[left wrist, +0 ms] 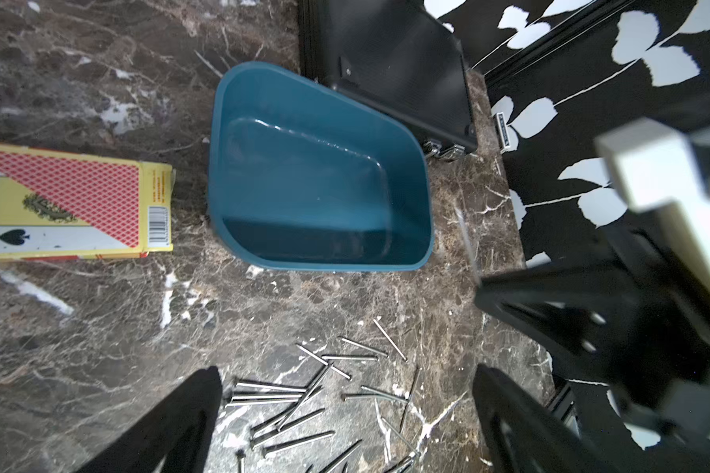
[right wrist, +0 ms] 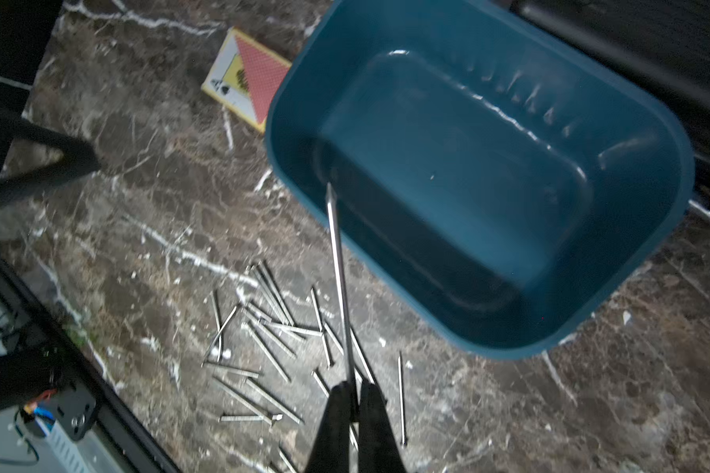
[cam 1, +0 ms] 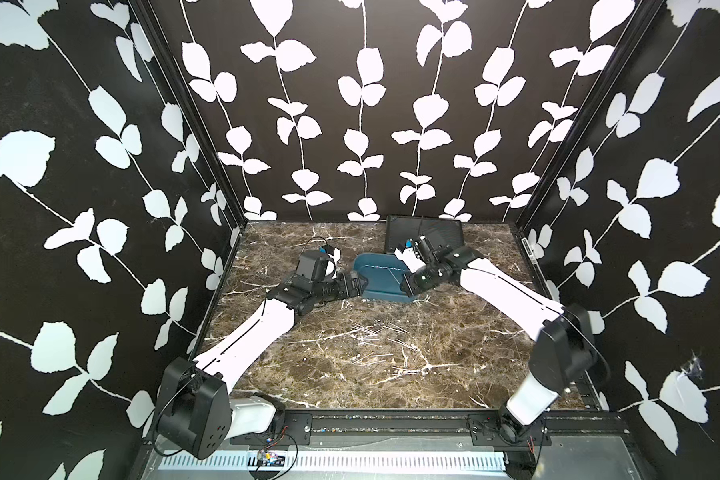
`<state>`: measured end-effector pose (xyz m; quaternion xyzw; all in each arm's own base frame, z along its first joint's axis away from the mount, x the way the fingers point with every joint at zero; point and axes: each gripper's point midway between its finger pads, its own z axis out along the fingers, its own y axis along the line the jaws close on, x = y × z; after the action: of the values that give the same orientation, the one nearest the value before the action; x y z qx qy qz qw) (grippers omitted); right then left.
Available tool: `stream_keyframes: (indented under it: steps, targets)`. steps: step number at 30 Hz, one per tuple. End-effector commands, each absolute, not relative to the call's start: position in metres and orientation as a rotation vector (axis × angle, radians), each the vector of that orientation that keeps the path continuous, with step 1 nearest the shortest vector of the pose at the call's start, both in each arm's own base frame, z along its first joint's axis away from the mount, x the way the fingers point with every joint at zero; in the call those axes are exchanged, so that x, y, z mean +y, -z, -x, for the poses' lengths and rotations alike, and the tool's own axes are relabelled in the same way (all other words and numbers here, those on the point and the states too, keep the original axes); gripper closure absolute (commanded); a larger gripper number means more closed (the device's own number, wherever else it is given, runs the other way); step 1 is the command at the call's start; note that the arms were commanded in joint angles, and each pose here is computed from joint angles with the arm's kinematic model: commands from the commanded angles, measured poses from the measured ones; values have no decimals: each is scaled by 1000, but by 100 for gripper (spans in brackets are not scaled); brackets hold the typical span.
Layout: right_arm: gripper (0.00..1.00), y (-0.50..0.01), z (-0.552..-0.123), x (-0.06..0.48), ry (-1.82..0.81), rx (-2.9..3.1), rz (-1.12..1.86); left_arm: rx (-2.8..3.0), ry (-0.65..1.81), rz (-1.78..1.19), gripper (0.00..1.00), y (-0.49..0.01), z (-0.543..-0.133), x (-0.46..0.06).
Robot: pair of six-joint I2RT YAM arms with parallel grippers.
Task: Put the nails on the desktop into the storage box
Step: Place the nail in the storage box.
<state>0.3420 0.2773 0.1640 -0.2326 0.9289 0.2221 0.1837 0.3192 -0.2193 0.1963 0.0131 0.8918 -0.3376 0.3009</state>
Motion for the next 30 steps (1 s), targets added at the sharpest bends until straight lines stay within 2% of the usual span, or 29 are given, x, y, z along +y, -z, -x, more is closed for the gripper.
stream_keyframes:
  steps: [1,11,24,26,28,30]
  targets:
    - [96,-157,-363,278,-612,2683,501,2366,880,-1,2,-206,-323,-214]
    - [96,-107,-392,269,-513,2825,181,2425,797,-7,1,-208,-316,-198]
    - [92,-69,-415,252,-382,2889,-117,2450,799,34,1,-200,-325,-183]
    - [88,-65,-417,253,-380,2893,-139,2453,794,36,1,-200,-326,-182]
    - [78,-64,-419,254,-381,2891,-145,2456,790,40,1,-199,-326,-181]
    - [74,-64,-420,253,-371,2889,-143,2459,785,42,1,-198,-327,-180]
